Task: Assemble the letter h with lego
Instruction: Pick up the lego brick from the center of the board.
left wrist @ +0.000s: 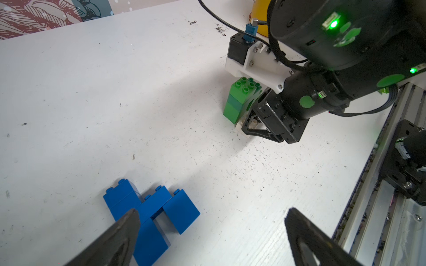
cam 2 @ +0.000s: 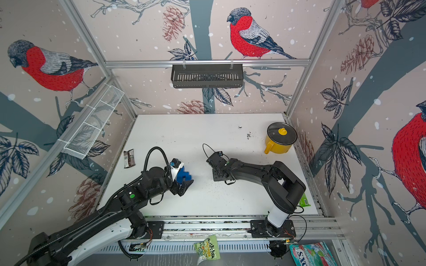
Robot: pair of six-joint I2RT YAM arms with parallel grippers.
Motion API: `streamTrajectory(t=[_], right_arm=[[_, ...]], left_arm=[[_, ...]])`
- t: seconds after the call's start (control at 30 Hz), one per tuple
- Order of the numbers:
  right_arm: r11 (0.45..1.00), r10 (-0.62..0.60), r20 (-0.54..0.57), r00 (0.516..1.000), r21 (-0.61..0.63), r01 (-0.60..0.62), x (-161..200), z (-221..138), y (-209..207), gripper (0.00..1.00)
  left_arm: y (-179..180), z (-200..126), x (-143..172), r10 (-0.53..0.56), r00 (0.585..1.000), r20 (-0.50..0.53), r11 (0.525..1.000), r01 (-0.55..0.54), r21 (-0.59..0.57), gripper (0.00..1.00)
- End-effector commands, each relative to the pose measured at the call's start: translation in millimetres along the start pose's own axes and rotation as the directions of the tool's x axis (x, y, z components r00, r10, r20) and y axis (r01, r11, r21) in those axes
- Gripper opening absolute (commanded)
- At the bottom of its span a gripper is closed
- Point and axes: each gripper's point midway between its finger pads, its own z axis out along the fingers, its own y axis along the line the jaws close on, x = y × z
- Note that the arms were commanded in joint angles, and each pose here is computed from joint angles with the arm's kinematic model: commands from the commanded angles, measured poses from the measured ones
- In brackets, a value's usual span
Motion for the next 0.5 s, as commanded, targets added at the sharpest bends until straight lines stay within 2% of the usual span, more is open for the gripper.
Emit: streamTrajectory(t=[0.0, 0.47], right_arm=[[1.0, 0.011, 0.006, 1.0, 0.021, -0.011, -1.1, 0.4, -1.6, 0.38], [0.999, 0.004, 0.003, 1.0, 0.032, -0.004, 0.5, 1.8, -0.2, 0.43]], left_arm=[[-1.6, -0.1, -9.9, 0.015, 0.999, 0.041, 1.0, -0.016, 0.006, 0.98], [-1.1, 0.2, -9.7, 0.012, 0.999, 0.038, 1.0, -0.012, 0.003, 0.98]])
